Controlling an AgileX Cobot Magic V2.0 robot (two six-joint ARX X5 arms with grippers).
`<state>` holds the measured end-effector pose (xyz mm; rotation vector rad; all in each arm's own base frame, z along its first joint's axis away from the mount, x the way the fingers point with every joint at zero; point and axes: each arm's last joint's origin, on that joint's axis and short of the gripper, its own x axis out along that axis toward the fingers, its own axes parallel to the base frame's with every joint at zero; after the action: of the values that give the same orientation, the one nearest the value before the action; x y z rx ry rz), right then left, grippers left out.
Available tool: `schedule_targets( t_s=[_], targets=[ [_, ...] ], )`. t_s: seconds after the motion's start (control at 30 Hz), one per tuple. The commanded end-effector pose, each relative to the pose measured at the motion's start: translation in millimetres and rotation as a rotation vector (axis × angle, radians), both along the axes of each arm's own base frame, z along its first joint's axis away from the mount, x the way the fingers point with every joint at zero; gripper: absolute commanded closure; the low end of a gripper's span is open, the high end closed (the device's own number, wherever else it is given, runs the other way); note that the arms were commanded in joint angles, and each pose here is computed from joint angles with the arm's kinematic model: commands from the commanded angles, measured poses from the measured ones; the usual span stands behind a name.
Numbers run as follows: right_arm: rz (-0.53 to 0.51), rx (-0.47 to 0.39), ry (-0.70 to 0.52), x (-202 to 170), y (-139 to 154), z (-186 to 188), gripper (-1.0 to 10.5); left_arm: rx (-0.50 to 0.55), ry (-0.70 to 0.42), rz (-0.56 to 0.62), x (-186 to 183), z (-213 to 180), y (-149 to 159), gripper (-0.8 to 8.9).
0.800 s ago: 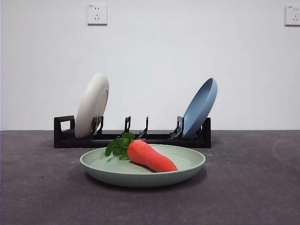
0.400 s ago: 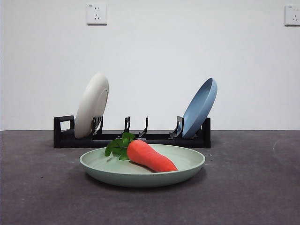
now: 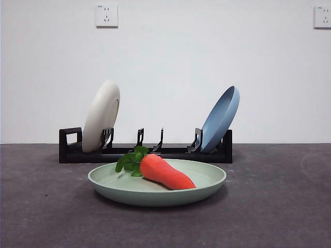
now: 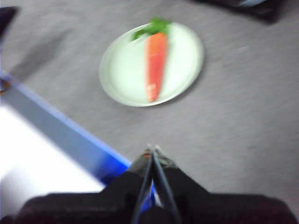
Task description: Take the green plate from the plate rack,put the plate on the table,take the carrot from the table,put the carrot in the plate
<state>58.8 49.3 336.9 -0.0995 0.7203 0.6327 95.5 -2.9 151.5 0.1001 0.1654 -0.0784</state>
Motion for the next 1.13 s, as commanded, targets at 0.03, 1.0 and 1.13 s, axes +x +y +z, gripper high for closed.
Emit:
schedule_targets(
  t_s=[0.03,1.0,1.13],
  targets=[
    [-0.039,-0.006,-0.048,-4,-8,0,9.5,-0.006,0.008,0.005,1,-4,0,8.16],
    [-0.462,0.138,-0.517,35,-37,-183,9.5,-0.006,0.007,0.005,1,-4,0,8.16],
    [-0.460,0.132,-0.513,36,-37,-188,9.5,-0.006,0.007,0.005,1,-4,0,8.16]
  ],
)
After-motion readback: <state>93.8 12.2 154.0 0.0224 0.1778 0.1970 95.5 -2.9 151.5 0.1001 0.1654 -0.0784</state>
